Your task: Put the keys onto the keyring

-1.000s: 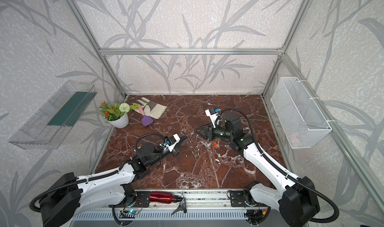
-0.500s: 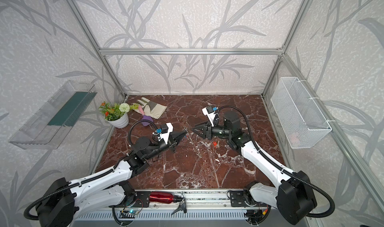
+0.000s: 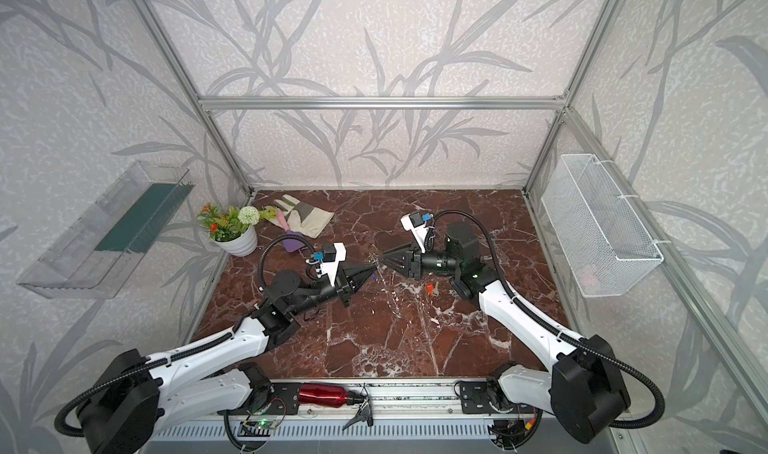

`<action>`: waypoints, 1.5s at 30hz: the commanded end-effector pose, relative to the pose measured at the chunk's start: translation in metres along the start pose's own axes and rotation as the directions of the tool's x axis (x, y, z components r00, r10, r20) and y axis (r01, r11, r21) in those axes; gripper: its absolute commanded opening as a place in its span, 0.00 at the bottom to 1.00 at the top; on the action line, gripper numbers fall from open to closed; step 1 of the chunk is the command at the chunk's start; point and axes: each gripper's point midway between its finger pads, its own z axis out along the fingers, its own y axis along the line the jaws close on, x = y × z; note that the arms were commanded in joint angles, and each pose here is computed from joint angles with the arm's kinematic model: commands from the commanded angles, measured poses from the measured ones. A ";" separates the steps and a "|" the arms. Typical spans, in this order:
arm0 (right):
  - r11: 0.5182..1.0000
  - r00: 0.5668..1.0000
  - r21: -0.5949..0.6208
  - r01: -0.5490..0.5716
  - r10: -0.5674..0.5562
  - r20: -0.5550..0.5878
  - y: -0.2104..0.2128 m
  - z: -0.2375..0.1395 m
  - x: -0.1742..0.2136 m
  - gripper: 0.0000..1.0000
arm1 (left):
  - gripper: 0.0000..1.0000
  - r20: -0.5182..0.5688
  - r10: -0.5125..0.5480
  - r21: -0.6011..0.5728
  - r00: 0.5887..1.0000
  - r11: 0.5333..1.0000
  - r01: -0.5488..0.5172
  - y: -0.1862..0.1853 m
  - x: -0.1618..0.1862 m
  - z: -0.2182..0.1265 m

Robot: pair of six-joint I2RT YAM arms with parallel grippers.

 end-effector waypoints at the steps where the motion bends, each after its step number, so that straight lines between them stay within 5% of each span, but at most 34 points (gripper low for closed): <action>1: 0.998 1.000 -0.049 0.030 -0.030 0.004 0.012 0.004 -0.006 0.28 | 0.00 0.103 0.018 0.064 0.995 0.998 -0.025 -0.014 -0.036 0.002; 27: 0.998 1.000 -0.065 0.002 -0.004 -0.019 0.007 0.008 0.004 0.16 | 0.00 0.100 -0.034 0.067 0.994 0.997 0.027 -0.001 -0.030 0.007; 35: 0.998 1.000 -0.061 0.000 -0.002 -0.019 0.004 0.009 0.008 0.00 | 0.00 0.090 -0.048 0.044 0.995 0.998 0.044 0.005 -0.029 0.008; 45: 0.998 0.999 -0.044 0.045 -0.044 0.014 -0.001 0.008 0.010 0.00 | 0.03 0.082 -0.120 -0.026 0.989 0.992 0.122 0.020 -0.024 0.006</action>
